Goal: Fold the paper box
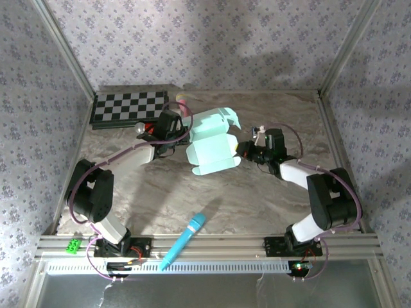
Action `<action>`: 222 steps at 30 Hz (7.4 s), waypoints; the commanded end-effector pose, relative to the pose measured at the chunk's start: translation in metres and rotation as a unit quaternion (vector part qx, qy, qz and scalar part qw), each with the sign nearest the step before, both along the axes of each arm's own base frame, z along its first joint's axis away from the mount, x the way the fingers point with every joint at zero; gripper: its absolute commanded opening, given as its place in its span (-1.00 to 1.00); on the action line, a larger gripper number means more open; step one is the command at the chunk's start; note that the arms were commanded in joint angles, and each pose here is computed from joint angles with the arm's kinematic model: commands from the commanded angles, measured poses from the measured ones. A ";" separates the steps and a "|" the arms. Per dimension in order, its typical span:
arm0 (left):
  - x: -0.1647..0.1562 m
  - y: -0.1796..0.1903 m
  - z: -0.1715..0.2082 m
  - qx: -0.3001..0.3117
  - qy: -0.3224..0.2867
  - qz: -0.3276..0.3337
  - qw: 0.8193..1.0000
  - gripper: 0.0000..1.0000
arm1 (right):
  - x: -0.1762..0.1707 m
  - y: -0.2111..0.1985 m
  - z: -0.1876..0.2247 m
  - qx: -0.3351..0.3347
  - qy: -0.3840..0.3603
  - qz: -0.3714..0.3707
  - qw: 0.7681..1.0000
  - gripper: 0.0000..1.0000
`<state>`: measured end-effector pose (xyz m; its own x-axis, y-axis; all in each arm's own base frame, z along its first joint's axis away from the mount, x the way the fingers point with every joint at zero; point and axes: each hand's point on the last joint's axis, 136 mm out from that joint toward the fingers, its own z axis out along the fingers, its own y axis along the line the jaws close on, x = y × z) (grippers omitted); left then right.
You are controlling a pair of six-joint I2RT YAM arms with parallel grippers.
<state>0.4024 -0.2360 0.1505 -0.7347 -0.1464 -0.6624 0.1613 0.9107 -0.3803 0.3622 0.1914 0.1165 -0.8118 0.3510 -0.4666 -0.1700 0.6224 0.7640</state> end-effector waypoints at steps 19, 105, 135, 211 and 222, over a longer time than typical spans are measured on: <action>0.009 -0.018 0.029 0.067 -0.058 -0.116 0.989 -1.00 | 0.007 -0.068 0.069 -0.221 -0.130 0.049 0.965 -0.38; -0.012 -0.051 0.067 0.036 -0.054 -0.195 0.979 -1.00 | 0.107 -0.005 0.044 -0.550 -0.198 0.006 0.812 -0.83; 0.000 -0.039 0.066 0.038 -0.030 -0.137 0.989 -1.00 | 0.106 -0.020 0.017 -0.602 -0.069 -0.056 0.794 -0.87; -0.003 -0.034 0.050 0.050 0.016 -0.122 0.991 -1.00 | 0.099 -0.011 0.037 -0.572 -0.069 -0.086 0.813 -0.32; -0.003 -0.031 0.039 0.062 0.030 -0.116 0.991 -1.00 | 0.093 -0.009 0.052 -0.554 -0.081 -0.088 0.824 -0.20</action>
<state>0.3979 -0.2668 0.1648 -0.7952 0.1273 -0.5928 0.3484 0.8961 -0.2749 0.4570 0.1930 0.1547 -0.7001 -0.2721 -0.6602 -0.0701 0.9463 -0.3157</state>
